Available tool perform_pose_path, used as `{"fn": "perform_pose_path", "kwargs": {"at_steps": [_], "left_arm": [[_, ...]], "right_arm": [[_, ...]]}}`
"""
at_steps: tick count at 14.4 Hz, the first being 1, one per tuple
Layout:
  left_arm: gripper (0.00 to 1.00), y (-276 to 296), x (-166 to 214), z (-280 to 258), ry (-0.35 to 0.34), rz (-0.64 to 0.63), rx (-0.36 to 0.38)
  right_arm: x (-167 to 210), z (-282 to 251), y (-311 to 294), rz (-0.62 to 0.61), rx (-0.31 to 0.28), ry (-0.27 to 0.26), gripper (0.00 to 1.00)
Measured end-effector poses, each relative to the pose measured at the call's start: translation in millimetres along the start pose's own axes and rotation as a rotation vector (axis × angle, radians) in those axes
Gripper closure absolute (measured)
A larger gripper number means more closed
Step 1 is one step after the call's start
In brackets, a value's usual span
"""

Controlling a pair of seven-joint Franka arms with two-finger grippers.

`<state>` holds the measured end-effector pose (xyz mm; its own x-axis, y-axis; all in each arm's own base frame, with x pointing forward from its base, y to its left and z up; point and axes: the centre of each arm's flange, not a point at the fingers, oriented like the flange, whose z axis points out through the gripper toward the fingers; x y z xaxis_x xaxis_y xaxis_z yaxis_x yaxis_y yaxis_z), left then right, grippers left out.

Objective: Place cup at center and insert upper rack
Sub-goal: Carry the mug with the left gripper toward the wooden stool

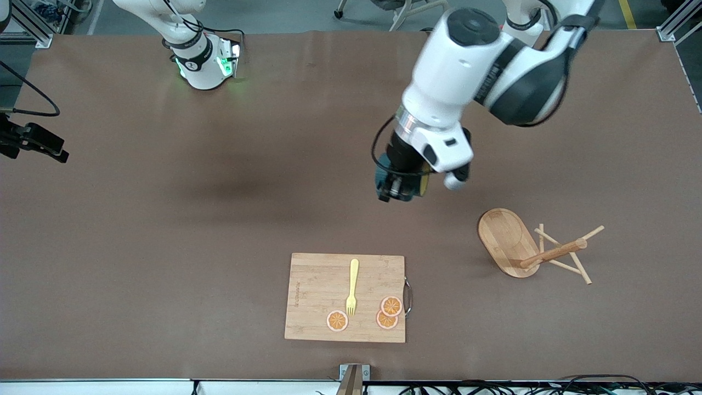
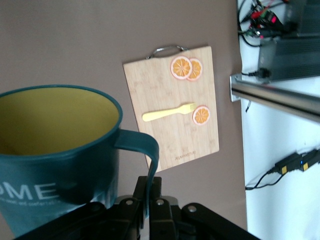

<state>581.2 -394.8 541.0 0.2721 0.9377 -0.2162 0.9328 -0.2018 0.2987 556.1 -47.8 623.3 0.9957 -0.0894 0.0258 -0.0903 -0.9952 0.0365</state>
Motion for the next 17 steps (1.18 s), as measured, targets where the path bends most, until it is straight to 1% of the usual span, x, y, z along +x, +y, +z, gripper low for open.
{"fn": "perform_pose_path", "kwargs": {"at_steps": [3,6,8,10,14,17], "left_arm": [[0.95,8.1,54.5,8.5,-0.066,-0.036,0.053],[0.95,10.2,118.2,8.2,-0.167,-0.059,0.09],[0.95,7.3,161.0,4.3,-0.202,-0.054,0.095],[0.95,0.3,193.5,5.3,-0.217,-0.035,0.103],[0.95,-15.9,232.0,25.4,-0.279,-0.023,0.138],[0.95,-21.8,251.8,34.3,-0.286,-0.034,0.149]], "right_arm": [[0.3,-0.4,-1.7,-0.003,0.001,0.003,0.0],[0.4,-0.5,-2.4,-0.004,0.001,0.004,0.0],[0.5,-0.6,-2.5,-0.004,0.001,0.005,0.0],[0.5,-0.6,-2.9,-0.005,0.001,0.005,0.0],[0.0,-0.7,-7.3,-0.013,0.002,0.003,0.0],[0.0,-0.7,-7.9,-0.015,0.002,0.003,0.0]]}}
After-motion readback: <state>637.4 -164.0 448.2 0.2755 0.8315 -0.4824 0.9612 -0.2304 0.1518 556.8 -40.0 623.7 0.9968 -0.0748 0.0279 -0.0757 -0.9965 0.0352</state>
